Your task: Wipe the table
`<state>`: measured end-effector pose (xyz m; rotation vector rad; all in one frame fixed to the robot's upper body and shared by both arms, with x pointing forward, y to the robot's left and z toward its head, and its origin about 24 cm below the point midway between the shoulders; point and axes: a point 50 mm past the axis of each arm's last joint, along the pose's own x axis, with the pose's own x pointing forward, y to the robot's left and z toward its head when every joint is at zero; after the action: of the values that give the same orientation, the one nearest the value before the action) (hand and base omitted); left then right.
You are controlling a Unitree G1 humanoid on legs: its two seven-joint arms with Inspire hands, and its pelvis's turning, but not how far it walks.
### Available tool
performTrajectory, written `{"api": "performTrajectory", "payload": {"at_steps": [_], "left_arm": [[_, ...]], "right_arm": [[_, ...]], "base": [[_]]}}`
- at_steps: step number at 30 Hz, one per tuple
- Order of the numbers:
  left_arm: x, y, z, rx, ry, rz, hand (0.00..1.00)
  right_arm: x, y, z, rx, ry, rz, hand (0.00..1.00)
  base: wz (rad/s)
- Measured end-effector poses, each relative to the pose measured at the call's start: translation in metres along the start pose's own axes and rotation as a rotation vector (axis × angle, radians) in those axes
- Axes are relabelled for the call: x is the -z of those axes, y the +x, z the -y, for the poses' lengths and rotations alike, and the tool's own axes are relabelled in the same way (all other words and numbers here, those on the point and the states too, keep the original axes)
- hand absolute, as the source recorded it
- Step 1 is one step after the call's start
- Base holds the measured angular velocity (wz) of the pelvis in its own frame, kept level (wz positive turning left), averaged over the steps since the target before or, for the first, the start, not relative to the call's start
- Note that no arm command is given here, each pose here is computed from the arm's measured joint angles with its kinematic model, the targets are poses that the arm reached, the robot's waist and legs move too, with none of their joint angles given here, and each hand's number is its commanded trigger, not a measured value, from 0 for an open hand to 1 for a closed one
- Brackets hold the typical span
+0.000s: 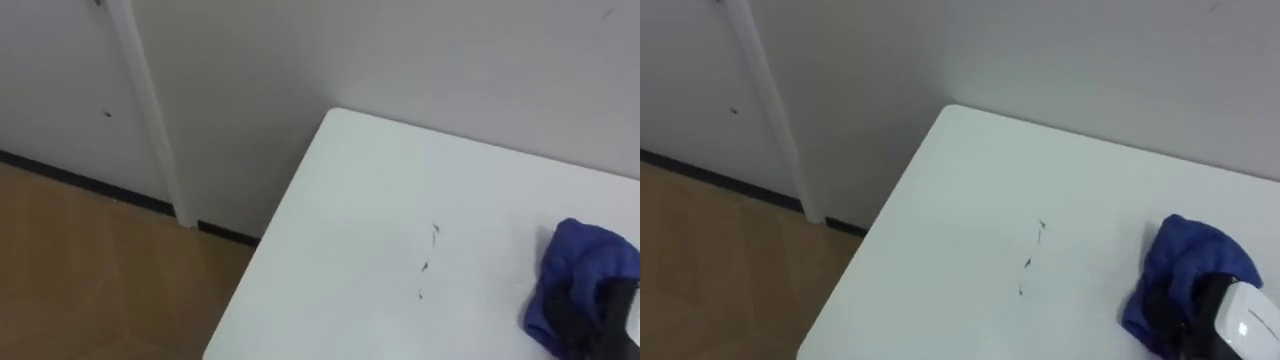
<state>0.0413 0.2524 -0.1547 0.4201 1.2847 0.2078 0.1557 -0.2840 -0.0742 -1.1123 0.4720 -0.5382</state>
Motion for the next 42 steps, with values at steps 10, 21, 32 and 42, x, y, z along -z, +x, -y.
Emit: {"api": "performTrajectory", "payload": {"at_steps": [10, 21, 32, 42], "left_arm": [[0.017, -0.002, 0.015, 0.055, 0.05, -0.088, 0.0], [0.073, -0.017, -0.013, -0.044, 0.005, -0.218, 0.0], [0.025, -0.006, -0.006, -0.029, 0.039, -0.051, 0.0], [0.014, -0.006, 0.027, 0.059, 0.125, -0.036, 0.0]], "right_arm": [[-0.126, 0.002, -0.022, -0.247, 0.003, 0.376, 1.0], [0.02, -0.031, 0.007, 0.026, -0.019, 0.104, 1.0], [0.01, -0.017, 0.0, -0.007, -0.035, 0.04, 1.0], [-0.119, -0.015, -0.024, -0.236, -0.045, 0.4, 1.0]], "base": [[-0.27], [0.39], [-0.31], [-0.3]]}}
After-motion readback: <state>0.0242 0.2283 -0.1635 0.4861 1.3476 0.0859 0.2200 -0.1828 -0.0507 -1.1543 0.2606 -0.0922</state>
